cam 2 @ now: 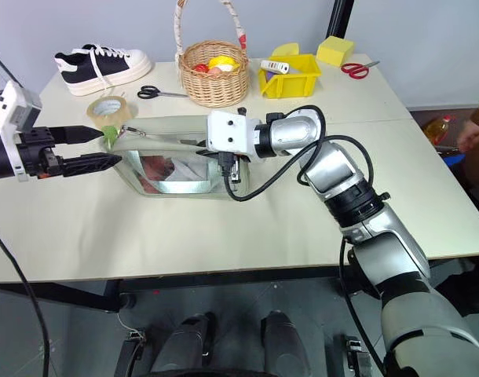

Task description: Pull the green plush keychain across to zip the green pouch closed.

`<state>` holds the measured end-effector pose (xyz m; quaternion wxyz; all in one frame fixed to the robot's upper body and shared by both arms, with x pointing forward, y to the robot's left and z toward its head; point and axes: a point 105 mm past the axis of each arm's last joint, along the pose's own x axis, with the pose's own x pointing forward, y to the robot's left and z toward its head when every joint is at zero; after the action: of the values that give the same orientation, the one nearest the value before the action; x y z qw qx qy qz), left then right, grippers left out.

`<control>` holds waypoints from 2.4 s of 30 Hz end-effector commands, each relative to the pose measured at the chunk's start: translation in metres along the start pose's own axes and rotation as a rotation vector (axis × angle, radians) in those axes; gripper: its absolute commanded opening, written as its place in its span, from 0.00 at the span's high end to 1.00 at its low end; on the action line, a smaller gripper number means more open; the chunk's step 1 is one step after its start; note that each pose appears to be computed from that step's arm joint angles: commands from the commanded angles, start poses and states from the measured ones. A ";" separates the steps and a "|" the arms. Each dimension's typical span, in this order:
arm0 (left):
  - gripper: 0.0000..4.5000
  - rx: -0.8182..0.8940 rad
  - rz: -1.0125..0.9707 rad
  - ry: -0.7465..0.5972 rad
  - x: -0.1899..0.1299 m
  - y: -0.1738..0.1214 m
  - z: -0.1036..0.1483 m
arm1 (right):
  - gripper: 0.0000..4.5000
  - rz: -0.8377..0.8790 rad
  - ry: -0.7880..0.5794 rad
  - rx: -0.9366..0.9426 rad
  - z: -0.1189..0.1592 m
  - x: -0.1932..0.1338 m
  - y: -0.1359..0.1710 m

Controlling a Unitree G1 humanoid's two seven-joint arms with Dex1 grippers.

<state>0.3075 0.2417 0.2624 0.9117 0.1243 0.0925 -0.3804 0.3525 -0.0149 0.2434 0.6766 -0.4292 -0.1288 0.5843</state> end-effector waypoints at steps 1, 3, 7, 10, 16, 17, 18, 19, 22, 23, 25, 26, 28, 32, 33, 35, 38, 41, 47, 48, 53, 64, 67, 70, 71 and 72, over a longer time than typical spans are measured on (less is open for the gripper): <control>0.00 0.052 0.016 -0.042 -0.007 -0.005 0.016 | 1.00 0.008 -0.001 0.042 0.001 -0.004 -0.004; 0.00 0.050 0.016 -0.043 -0.008 -0.007 0.017 | 1.00 0.047 0.004 0.078 -0.004 -0.002 0.009; 0.00 0.032 0.041 -0.054 -0.014 -0.003 0.019 | 0.82 0.068 0.001 0.142 -0.004 -0.004 0.016; 0.00 0.005 0.076 -0.075 -0.020 0.006 0.021 | 0.52 0.045 -0.001 0.147 0.001 -0.011 0.010; 0.00 -0.093 0.217 -0.128 -0.040 0.041 0.010 | 0.41 -0.056 -0.020 0.156 0.022 -0.038 -0.015; 0.00 -0.119 0.244 -0.136 -0.042 0.048 0.005 | 0.41 -0.069 -0.015 0.158 0.022 -0.042 -0.016; 0.00 -0.138 0.262 -0.138 -0.043 0.053 -0.001 | 0.41 -0.077 -0.009 0.161 0.022 -0.045 -0.016; 0.00 -0.147 0.273 -0.131 -0.042 0.055 -0.007 | 0.41 -0.082 -0.003 0.167 0.020 -0.047 -0.015; 0.00 -0.158 0.289 -0.115 -0.036 0.060 -0.022 | 0.41 -0.095 0.020 0.188 0.013 -0.049 -0.011; 0.00 -0.170 0.297 -0.122 -0.033 0.062 -0.025 | 0.41 -0.090 0.028 0.194 0.009 -0.048 -0.008; 0.00 -0.186 0.292 -0.144 -0.021 0.064 -0.027 | 0.41 -0.079 0.052 0.216 -0.005 -0.042 0.002; 0.00 -0.186 0.285 -0.153 -0.015 0.064 -0.027 | 0.41 -0.077 0.064 0.218 -0.011 -0.040 0.005; 0.00 -0.184 0.273 -0.167 -0.008 0.065 -0.023 | 0.52 -0.076 0.072 0.222 -0.016 -0.037 0.008; 0.00 -0.201 0.256 -0.173 0.001 0.066 -0.024 | 0.95 -0.077 0.074 0.215 -0.019 -0.035 0.009; 0.00 -0.211 0.257 -0.172 0.004 0.067 -0.026 | 0.99 -0.075 0.072 0.209 -0.018 -0.035 0.009; 0.00 -0.226 0.256 -0.171 0.007 0.068 -0.029 | 0.99 -0.072 0.069 0.201 -0.018 -0.034 0.010; 0.00 -0.230 0.249 -0.149 0.018 0.066 -0.040 | 0.99 -0.056 0.060 0.182 -0.014 -0.034 0.014; 0.00 -0.242 0.245 -0.148 0.026 0.065 -0.045 | 0.99 -0.050 0.057 0.186 -0.013 -0.034 0.015; 0.00 -0.278 0.200 -0.159 0.034 0.062 -0.046 | 0.99 -0.049 0.062 0.194 -0.013 -0.035 0.016; 0.06 -0.277 0.185 -0.157 0.036 0.060 -0.046 | 1.00 -0.050 0.062 0.196 -0.013 -0.035 0.015; 0.51 -0.280 0.173 -0.159 0.043 0.060 -0.045 | 1.00 -0.051 0.060 0.201 -0.012 -0.034 0.014; 1.00 -0.266 0.186 -0.181 0.037 0.068 -0.036 | 1.00 -0.059 0.068 0.211 -0.014 -0.035 0.015; 1.00 -0.237 0.200 -0.205 0.027 0.073 -0.021 | 1.00 -0.066 0.071 0.214 -0.015 -0.035 0.014; 1.00 -0.211 0.159 -0.255 0.014 0.071 0.006 | 1.00 -0.069 0.074 0.218 -0.016 -0.036 0.013; 1.00 -0.200 0.124 -0.272 0.011 0.066 0.017 | 1.00 -0.070 0.075 0.219 -0.016 -0.036 0.013; 1.00 -0.180 0.078 -0.279 0.009 0.058 0.028 | 1.00 -0.073 0.076 0.220 -0.017 -0.036 0.013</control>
<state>0.3698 0.2743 0.2635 0.9477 -0.0203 0.0373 -0.3162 0.3459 -0.0552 0.2289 0.7433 -0.3674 -0.0413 0.5575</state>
